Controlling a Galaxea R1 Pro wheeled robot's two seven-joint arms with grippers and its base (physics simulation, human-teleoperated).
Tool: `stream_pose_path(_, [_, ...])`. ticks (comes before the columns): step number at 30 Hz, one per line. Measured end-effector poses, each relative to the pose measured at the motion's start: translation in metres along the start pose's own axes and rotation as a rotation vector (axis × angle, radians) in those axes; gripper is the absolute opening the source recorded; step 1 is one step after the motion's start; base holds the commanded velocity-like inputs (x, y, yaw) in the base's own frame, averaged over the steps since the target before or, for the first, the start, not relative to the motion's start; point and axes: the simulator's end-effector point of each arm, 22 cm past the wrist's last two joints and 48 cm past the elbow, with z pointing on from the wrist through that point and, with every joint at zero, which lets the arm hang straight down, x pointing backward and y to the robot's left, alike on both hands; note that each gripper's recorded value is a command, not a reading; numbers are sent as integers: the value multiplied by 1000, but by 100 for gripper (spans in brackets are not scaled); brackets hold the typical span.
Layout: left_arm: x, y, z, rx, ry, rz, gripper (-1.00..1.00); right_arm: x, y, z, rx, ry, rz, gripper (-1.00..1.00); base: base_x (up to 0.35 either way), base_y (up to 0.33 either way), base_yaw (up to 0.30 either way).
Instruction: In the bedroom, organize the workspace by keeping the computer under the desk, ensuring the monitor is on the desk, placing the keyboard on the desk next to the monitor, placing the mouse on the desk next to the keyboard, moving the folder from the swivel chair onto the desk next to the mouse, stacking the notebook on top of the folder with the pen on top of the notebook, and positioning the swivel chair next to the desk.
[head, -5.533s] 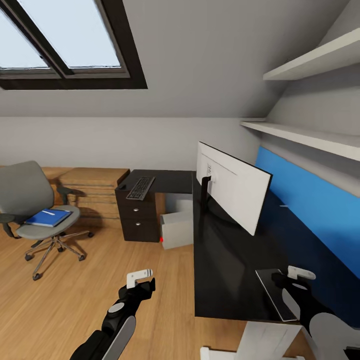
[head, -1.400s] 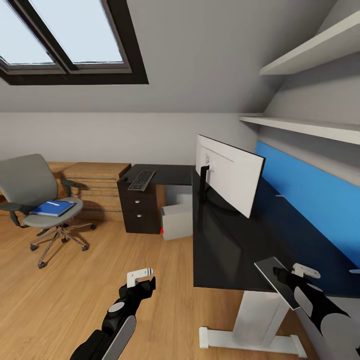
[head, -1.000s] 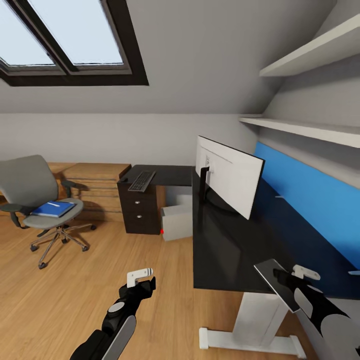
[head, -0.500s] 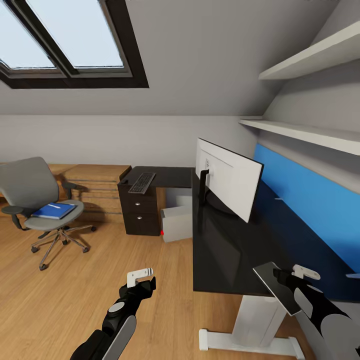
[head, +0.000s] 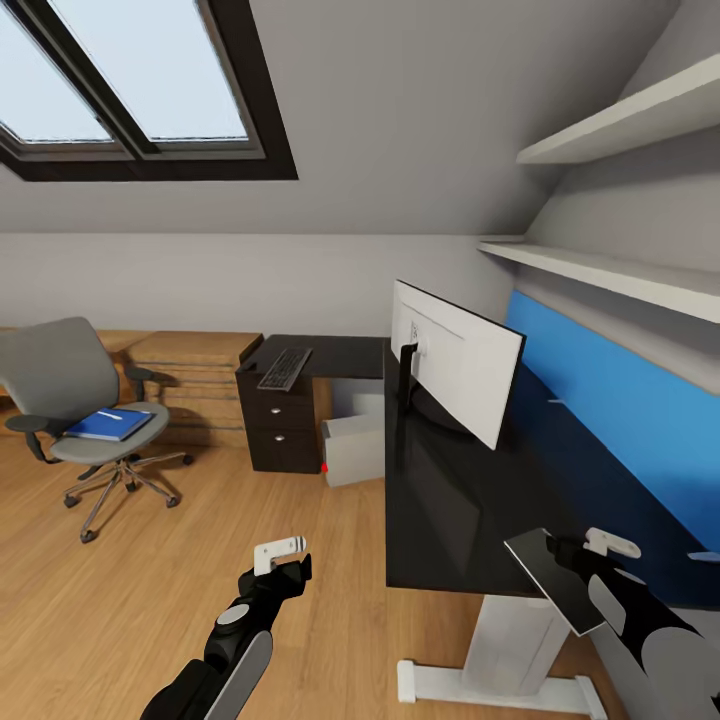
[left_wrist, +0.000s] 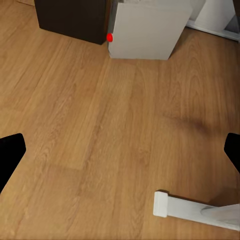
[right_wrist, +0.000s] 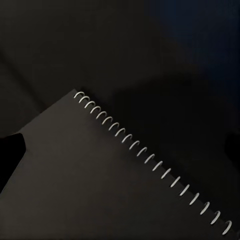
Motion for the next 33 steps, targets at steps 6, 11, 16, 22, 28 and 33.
stream_pose_path(6, [2, 1, 1, -3, 4, 2, 100, -17, 5, -1, -13, -33, 2, 100, 0, 0, 0])
stream_pose_path(11, [3, 2, 1, -5, 6, 3, 100, -57, 25, -6, -54, -70, 0, 100, 0, 0, 0])
stream_pose_path(16, [5, 4, 2, -8, 11, 5, 100, -77, 54, -25, -117, -51, -19, 100, 0, 0, 0])
stream_pose_path(22, [9, 6, 3, -15, 18, 10, 100, -66, 74, -52, -171, -43, -32, 100, 0, 0, 0])
stream_pose_path(28, [10, 6, 3, -16, 19, 11, 100, -60, 87, -60, -204, -23, -9, 100, 0, 0, 0])
stream_pose_path(33, [9, 7, 4, -17, 18, 9, 100, -64, 101, -68, -256, -1, 59, 100, -35, 0, 0])
